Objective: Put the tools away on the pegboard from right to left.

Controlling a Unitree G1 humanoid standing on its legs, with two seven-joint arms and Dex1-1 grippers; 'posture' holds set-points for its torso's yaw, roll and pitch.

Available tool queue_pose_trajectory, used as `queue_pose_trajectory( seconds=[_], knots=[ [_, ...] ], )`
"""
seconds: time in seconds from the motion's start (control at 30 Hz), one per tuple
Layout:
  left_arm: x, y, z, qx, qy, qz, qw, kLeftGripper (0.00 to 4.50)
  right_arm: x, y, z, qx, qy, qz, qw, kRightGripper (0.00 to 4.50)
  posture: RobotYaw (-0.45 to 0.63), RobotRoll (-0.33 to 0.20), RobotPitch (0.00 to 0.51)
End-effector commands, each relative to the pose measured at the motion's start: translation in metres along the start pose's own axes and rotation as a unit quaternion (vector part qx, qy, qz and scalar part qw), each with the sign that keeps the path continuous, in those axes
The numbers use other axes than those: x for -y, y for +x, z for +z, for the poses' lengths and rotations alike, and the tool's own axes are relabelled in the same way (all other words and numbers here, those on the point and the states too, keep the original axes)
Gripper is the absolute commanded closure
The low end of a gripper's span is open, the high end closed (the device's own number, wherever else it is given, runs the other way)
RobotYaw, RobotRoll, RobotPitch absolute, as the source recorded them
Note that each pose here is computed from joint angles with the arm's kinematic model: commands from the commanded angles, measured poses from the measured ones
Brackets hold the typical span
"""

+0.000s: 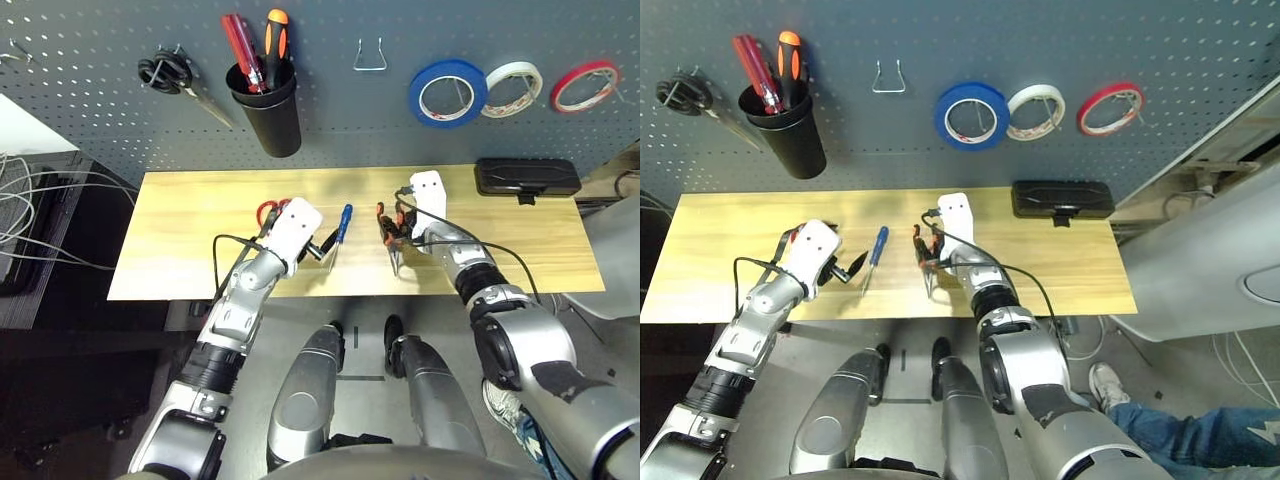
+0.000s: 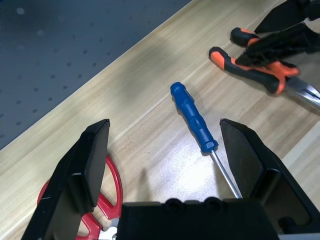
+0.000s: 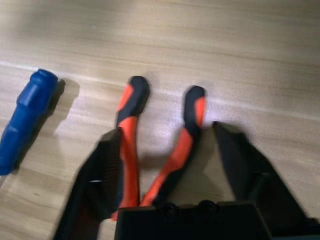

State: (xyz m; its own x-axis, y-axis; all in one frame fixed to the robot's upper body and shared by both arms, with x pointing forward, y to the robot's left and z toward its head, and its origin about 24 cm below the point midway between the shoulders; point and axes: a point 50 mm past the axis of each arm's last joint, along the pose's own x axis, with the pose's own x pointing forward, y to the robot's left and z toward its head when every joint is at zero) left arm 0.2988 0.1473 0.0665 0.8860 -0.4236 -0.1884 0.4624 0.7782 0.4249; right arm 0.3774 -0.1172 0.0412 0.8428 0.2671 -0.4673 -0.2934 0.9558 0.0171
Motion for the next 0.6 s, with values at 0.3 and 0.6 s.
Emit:
queue_pose_trajectory(
  seconds=[0.3,0.6],
  knots=[
    [-0.001,0.001,-0.009,-0.011,0.0,-0.003,1.0,0.0,0.012,-0.002,-0.02,-0.066,0.06,-0.045,0.995,4.23,0.26,0.0,0.333],
    [-0.012,0.006,-0.006,0.012,0.011,0.009,1.0,0.0,0.009,-0.003,0.009,0.002,0.027,-0.005,1.0,4.23,0.23,0.0,0.27]
  ],
)
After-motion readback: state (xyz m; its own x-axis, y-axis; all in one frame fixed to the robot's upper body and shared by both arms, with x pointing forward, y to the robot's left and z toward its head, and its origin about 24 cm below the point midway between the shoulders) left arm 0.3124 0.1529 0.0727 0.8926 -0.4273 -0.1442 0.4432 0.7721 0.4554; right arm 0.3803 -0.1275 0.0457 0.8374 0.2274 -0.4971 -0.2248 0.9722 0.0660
